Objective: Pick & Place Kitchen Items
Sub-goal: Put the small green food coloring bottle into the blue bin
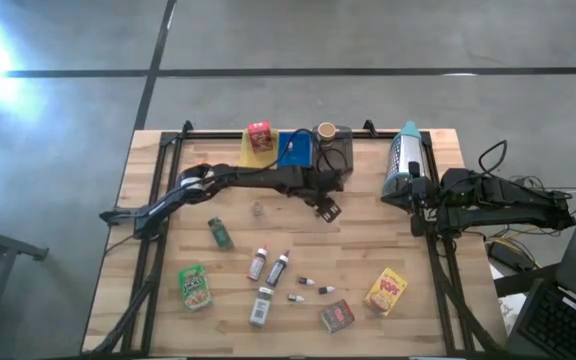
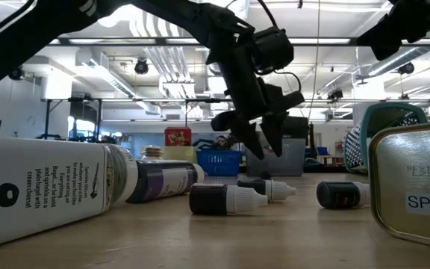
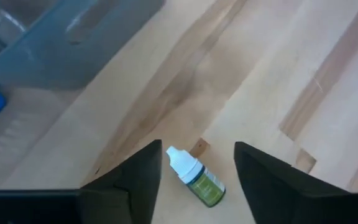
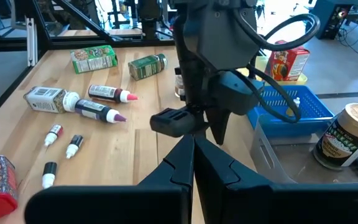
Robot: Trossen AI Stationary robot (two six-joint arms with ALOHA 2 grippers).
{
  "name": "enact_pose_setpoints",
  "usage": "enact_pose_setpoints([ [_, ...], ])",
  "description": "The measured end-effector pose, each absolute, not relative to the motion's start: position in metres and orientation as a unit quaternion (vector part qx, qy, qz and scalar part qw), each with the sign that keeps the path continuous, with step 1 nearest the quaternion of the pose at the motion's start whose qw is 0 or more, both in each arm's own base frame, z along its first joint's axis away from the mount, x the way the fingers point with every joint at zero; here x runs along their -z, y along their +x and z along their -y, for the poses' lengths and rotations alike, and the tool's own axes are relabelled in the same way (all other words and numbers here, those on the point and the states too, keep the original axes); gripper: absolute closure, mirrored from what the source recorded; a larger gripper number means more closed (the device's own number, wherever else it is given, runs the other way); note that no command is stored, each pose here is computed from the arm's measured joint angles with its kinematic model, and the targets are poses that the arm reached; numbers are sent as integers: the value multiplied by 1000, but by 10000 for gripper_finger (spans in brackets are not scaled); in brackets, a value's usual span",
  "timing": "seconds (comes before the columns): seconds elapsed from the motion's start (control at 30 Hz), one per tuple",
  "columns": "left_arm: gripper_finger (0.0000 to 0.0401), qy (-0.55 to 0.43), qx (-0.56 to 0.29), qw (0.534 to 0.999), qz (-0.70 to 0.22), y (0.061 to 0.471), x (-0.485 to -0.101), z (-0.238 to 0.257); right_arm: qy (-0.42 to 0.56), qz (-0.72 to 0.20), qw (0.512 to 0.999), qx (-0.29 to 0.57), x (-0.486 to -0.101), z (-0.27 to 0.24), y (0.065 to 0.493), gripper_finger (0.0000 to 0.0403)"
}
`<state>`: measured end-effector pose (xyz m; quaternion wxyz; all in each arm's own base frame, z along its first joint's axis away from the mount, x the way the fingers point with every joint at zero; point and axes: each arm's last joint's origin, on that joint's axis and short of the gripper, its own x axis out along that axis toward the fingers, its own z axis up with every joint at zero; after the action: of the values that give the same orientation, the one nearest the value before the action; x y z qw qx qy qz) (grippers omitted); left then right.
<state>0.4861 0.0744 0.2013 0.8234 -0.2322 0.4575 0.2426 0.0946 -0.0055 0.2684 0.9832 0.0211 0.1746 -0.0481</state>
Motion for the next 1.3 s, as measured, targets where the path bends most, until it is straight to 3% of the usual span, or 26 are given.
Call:
enact_pose_setpoints([
  [0.23, 145, -265, -265, 809, -454, 485, -199, -76, 21, -175, 983, 48, -268, 6, 95, 394],
  [1.0, 163, -354, -336, 751, -444, 484, -181, -78, 21, -175, 983, 48, -268, 6, 95, 394],
  [1.3, 164, -362, -350, 749, -432, 485, -180, -78, 21, -175, 983, 48, -268, 6, 95, 394],
])
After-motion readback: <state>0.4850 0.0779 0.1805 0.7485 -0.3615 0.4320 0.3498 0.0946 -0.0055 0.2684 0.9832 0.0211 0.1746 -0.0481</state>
